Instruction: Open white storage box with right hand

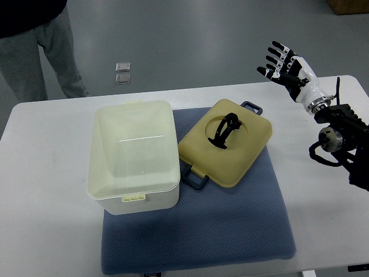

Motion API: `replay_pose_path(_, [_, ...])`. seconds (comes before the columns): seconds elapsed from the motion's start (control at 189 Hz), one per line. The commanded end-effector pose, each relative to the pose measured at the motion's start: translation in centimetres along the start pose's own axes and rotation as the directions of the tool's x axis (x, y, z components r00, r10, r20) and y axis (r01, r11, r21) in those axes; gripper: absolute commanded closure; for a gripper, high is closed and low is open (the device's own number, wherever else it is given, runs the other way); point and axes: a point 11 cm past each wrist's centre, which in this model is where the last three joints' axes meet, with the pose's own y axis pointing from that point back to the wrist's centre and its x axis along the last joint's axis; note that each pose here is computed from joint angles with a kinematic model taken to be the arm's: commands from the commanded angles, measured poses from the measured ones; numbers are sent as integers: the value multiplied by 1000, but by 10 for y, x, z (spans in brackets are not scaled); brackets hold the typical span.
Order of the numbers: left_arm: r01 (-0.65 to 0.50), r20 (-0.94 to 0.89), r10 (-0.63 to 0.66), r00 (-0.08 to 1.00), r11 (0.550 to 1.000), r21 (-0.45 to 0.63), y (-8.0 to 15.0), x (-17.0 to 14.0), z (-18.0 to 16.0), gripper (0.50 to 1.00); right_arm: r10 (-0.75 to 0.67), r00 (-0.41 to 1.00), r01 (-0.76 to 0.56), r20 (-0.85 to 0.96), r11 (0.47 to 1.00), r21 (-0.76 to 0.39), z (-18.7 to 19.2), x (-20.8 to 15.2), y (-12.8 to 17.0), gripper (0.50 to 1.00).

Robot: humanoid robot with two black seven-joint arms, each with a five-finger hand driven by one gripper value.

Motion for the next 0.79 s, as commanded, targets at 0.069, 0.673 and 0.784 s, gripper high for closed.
replay_pose_path(0.069, [0,-1,0,1000,1000,1,0,0,-1,500,-24,996,26,82,999,-22,6,-1,3,579])
replay_pose_path(0.673, [0,0,0,1000,1000,-1,0,0,0,500,-1,990,8,142,999,-48,35,-13,13,574])
replay_pose_path(0.784, [0,-1,0,1000,1000,1,0,0,-1,500,36,991,-31,129,999,-42,32,-8,11,576])
